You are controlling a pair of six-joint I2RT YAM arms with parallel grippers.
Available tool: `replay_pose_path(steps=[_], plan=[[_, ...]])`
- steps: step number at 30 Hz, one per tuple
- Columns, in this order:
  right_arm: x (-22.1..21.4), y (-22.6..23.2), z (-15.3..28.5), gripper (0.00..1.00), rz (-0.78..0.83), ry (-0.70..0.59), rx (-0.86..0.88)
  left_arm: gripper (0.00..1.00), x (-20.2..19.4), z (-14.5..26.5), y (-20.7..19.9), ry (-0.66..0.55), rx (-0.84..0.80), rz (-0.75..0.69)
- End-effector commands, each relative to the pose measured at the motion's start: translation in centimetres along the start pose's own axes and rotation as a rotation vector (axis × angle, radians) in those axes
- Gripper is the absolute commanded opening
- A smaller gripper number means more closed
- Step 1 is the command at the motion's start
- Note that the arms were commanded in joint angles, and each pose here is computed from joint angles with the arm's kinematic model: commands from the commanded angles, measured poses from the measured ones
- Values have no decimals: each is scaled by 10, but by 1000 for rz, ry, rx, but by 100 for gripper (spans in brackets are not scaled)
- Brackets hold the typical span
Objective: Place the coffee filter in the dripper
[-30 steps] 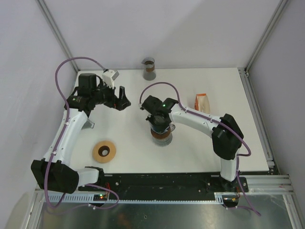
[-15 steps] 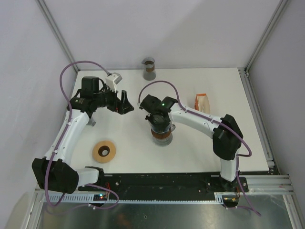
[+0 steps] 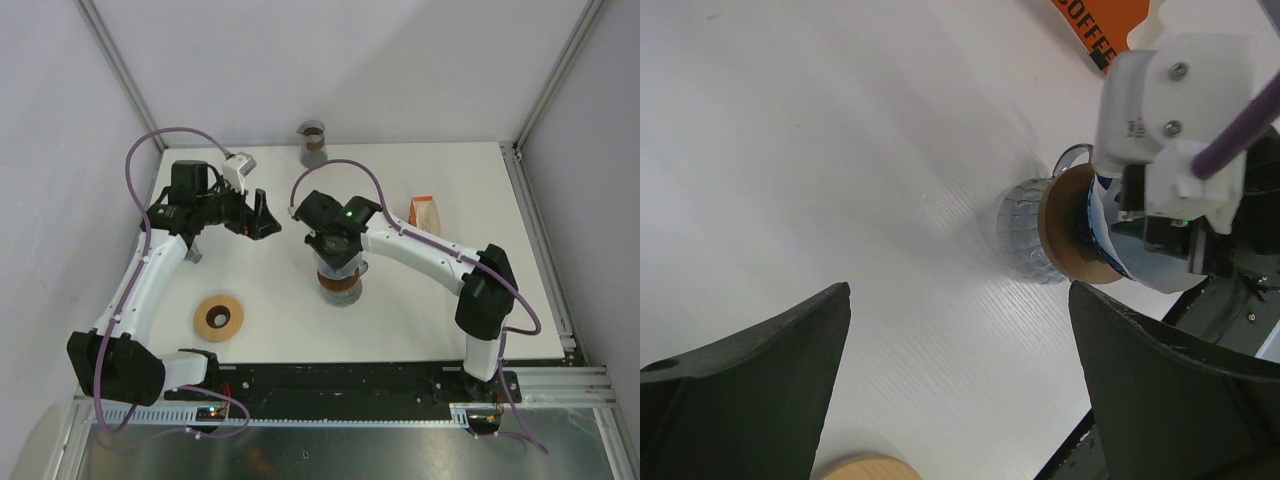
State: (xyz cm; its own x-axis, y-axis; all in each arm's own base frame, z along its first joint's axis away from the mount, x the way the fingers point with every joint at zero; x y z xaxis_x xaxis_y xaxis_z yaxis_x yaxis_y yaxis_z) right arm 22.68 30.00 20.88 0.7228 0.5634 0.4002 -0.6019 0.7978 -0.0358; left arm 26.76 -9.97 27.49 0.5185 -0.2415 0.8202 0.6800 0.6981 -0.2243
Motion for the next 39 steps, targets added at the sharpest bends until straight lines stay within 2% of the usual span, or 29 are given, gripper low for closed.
replay_pose_path(steps=[1,9,14,16,18,20,22,25,31,36,39], plan=[[13,-3,38,31,-6,-106,4,94,10,6,-6,-43,-11,-36],[22,-7,72,32,-20,-196,14,94,11,6,-4,-40,6,-44],[29,-19,112,41,-65,-327,33,95,14,6,0,-41,34,-59],[30,-29,126,49,-98,-382,35,95,16,6,2,-39,41,-61],[30,-41,139,65,-138,-441,23,95,18,5,4,-40,46,-63],[28,-54,147,89,-186,-493,23,95,22,4,6,-41,55,-69],[25,-71,153,97,-248,-547,56,95,28,2,10,-43,65,-84],[20,-97,162,99,-336,-631,111,96,44,-4,14,-48,75,-159],[0,-138,170,99,-442,-714,68,98,88,-47,25,-7,148,-381],[-15,-158,164,99,-474,-689,22,99,128,-115,56,22,219,-452],[-22,-164,157,99,-481,-652,-8,100,157,-149,77,-14,272,-473]])
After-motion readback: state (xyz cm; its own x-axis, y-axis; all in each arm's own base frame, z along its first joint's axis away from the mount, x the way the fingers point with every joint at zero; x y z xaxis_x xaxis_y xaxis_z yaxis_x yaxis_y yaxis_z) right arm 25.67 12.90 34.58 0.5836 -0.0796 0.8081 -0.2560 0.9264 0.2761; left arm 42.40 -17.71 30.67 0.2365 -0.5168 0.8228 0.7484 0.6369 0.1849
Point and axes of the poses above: each gripper's point midway between its finger pads, its own z axis back along the fingers, its own y axis along the line the jaws close on, x = y × z, the point moved 7 cm from there along z, back along the fingers, and after that the axes turned 7 degrees about -z, right-handed, at the moved point
